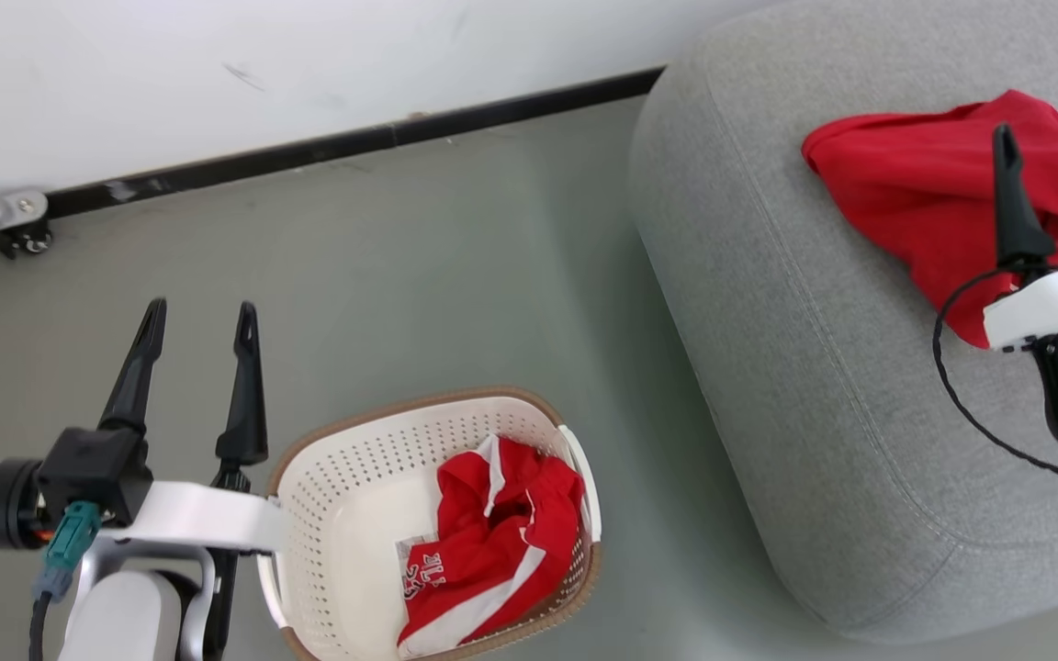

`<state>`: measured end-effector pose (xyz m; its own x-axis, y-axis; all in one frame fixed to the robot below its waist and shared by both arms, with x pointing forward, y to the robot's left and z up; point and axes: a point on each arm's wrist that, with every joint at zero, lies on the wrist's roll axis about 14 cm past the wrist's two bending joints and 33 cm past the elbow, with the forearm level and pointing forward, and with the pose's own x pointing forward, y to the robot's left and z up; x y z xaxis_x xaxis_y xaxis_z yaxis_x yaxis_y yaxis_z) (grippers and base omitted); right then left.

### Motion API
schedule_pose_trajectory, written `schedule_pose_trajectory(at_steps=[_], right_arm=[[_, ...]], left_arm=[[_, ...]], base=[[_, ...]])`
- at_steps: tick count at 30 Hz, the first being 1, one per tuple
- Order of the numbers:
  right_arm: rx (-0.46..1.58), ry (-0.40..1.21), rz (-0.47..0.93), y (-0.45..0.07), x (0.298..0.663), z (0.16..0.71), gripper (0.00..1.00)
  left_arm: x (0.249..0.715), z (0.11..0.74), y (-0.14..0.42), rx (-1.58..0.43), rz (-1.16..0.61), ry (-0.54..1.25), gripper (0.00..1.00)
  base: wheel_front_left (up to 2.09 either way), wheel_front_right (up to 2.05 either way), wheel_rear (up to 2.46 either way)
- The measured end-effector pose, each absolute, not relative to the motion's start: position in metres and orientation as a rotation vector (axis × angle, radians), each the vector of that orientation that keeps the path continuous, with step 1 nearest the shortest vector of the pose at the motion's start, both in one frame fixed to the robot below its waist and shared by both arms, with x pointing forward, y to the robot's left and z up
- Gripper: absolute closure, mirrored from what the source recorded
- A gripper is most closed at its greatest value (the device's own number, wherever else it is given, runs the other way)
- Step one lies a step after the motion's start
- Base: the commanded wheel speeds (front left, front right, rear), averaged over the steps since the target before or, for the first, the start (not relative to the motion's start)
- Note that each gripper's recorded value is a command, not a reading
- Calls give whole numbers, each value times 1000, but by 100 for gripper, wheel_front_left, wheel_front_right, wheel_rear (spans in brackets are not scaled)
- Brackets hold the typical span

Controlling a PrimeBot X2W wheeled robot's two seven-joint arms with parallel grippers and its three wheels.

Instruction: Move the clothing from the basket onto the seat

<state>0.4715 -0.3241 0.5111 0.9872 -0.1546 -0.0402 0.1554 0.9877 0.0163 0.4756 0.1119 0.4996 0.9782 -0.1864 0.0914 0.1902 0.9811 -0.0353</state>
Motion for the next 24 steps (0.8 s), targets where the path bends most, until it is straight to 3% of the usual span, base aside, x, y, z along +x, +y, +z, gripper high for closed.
schedule_pose_trajectory(at_steps=[24], right_arm=[[102,-87,70,-210,450,530,0]], left_arm=[[409,505,163,-77,-8,-66,0]], base=[[0,0,0]])
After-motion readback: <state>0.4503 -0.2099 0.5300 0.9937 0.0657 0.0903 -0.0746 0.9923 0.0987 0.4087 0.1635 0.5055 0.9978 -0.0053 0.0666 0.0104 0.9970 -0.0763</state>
